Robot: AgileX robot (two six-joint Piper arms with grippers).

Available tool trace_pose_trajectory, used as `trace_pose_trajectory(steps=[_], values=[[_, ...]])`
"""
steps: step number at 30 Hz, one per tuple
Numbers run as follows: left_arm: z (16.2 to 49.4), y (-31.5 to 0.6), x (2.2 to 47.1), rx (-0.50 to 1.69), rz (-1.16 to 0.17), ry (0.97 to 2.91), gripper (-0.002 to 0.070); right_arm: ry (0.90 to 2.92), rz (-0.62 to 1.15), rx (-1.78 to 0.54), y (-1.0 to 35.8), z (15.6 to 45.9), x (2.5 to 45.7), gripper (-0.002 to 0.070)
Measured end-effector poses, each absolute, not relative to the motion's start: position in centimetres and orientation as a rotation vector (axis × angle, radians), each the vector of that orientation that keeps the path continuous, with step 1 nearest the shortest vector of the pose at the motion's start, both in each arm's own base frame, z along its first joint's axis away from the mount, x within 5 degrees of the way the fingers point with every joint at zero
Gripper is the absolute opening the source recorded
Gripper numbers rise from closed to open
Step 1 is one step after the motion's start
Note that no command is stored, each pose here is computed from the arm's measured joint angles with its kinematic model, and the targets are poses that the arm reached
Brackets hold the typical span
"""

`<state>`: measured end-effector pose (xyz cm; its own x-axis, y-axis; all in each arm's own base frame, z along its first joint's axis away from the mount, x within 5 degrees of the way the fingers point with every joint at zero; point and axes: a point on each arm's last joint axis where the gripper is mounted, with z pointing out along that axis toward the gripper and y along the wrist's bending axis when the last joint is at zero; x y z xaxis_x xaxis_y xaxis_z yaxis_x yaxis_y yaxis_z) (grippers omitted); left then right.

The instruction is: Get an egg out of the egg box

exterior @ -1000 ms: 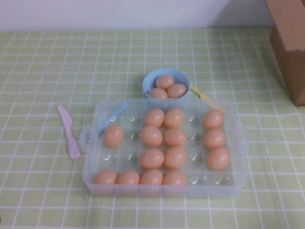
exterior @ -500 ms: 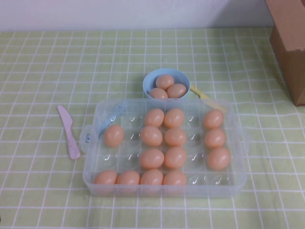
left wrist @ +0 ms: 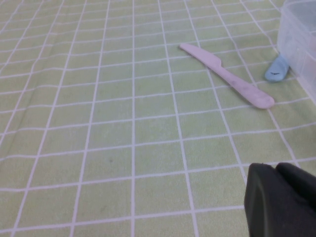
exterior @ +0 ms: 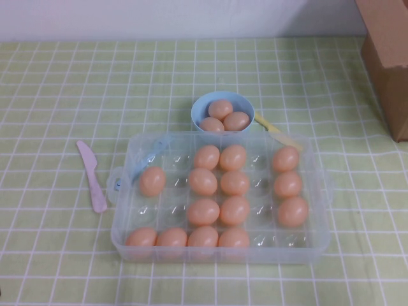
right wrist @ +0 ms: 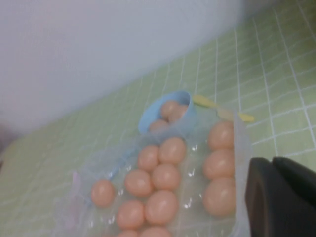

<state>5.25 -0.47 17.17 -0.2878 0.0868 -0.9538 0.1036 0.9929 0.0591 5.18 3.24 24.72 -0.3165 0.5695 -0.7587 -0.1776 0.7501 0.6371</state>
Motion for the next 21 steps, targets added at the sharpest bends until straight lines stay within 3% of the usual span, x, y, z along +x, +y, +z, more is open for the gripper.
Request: trace_pose_trajectory(steps=[6,10,16,21], values=[[17.2,-0.5,5.3,0.138,-0.016,1.865,-0.0004,2.06,0.681,0.042,4.1,30.7,8.1,-0.0017],[17.2,-0.5,5.3,0.138,-0.016,1.865,-0.0004,2.257,0.672,-0.199,4.5,33.0,11.1,-0.0017],[17.2,-0.5,5.3,0.138,-0.016,1.865,-0.0004,2.441,0.644,-0.34,4.4,32.8,17.2,-0.0017],[17.2,-0.5,5.3,0.138,-0.016,1.865,-0.0004,2.527,0.589,-0.522,6.4,32.0,21.6,-0.0017]])
